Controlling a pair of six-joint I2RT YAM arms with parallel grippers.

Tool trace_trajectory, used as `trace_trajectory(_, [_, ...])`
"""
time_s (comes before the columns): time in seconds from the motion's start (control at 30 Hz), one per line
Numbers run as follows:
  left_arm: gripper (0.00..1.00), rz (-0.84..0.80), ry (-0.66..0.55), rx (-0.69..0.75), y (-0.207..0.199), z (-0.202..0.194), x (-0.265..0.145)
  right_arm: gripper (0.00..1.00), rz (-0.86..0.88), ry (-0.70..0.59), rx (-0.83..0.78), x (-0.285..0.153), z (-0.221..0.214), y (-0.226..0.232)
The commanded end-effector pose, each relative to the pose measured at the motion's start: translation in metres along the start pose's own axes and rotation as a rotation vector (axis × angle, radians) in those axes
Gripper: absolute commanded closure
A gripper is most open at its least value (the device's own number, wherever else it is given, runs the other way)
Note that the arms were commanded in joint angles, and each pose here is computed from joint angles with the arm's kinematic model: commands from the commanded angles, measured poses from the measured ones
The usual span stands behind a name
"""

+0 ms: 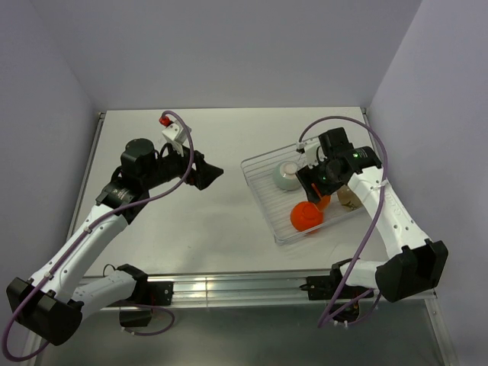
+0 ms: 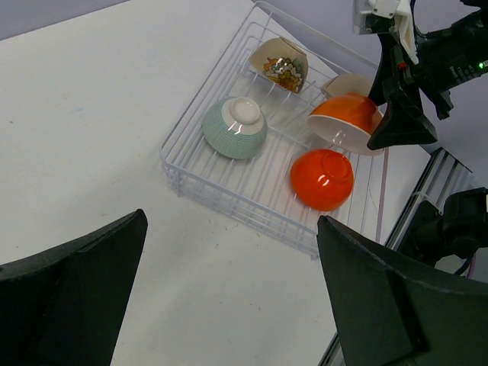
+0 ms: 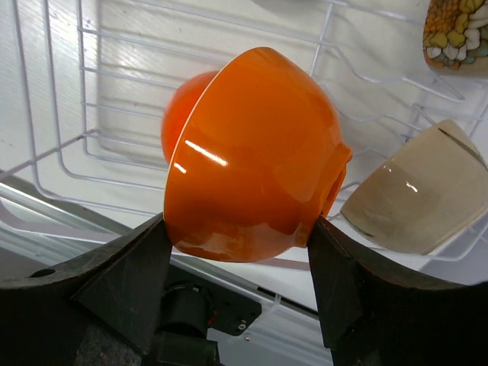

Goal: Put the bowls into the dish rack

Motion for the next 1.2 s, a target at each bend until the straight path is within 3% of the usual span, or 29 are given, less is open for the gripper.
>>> trace_trajectory(0.0, [0.0, -0.019, -0.042, 0.038, -0.009, 0.012, -0.007, 1.0, -0.064, 0.001, -0.025, -0.004, -0.005, -0.005])
trace_trajectory(0.37, [0.0, -0.027, -0.037, 0.033, -0.01, 0.011, -0.006, 1.0, 0.031, 0.055, -0.032, 0.014, -0.012, 0.002])
trace_trajectory(0.73, [0.01, -0.034, -0.033, 0.03, -0.01, 0.012, -0.004, 1.0, 0.254, 0.032, 0.008, 0.019, -0.003, 0.017])
trace_trajectory(1.17, [0.0, -0.042, -0.026, 0.022, -0.01, 0.011, -0.002, 1.0, 0.38, -0.042, 0.014, 0.011, 0.014, 0.023])
Point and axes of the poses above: each gripper's point midway between its finger pads, its own x axis out along the fingers, its own y axis along the line the jaws close on, z = x × y, the point moved 9 cm from there along -x, back along the fingers, and after that the axes turned 14 degrees about -x, right-handed, at the moved point
